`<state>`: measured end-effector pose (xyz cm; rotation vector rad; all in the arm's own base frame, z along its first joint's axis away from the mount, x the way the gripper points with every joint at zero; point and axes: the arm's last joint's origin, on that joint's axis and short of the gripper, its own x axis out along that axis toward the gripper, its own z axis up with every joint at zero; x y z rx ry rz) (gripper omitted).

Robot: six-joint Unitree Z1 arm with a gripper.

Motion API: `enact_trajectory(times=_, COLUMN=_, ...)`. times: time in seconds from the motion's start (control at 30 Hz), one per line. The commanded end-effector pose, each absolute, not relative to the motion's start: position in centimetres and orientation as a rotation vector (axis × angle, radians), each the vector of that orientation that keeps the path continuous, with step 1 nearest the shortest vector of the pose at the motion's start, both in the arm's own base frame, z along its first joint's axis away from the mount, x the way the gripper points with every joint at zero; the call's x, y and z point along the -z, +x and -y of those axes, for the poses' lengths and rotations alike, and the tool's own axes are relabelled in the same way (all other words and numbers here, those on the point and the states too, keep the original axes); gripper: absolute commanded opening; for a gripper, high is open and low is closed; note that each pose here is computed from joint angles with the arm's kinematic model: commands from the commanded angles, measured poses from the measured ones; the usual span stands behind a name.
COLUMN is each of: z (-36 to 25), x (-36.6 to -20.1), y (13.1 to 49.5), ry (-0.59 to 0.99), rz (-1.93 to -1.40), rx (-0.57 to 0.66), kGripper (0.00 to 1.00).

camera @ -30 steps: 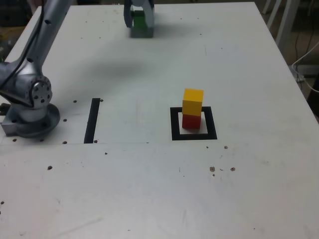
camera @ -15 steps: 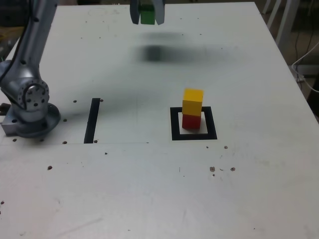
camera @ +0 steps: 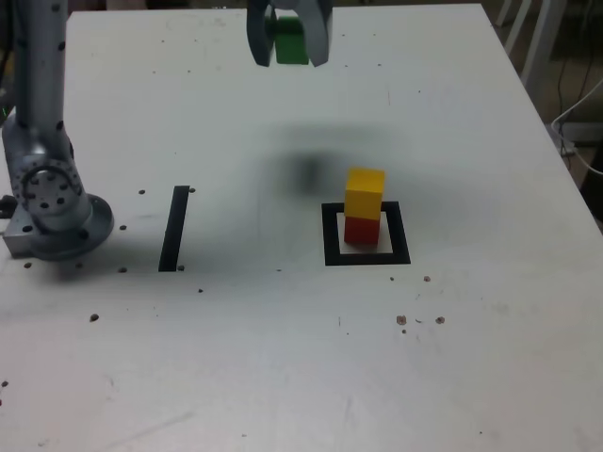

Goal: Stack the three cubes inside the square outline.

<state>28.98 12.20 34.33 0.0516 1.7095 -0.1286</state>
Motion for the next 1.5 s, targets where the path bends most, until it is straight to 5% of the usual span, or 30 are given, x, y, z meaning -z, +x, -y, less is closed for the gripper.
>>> enact_trajectory(times=0.0, z=-10.0, x=-34.8, y=29.0, ry=0.05, rz=-1.707, rx=0.163, kGripper=0.27)
enact_trajectory(times=0.5, z=-2.7, x=-33.7, y=31.7, ry=0.005, rz=-1.727, rx=0.201, kGripper=0.27)
enact_trajectory(times=1.47, z=1.5, x=-29.9, y=36.8, ry=0.013, rz=-1.749, rx=0.262, kGripper=0.27)
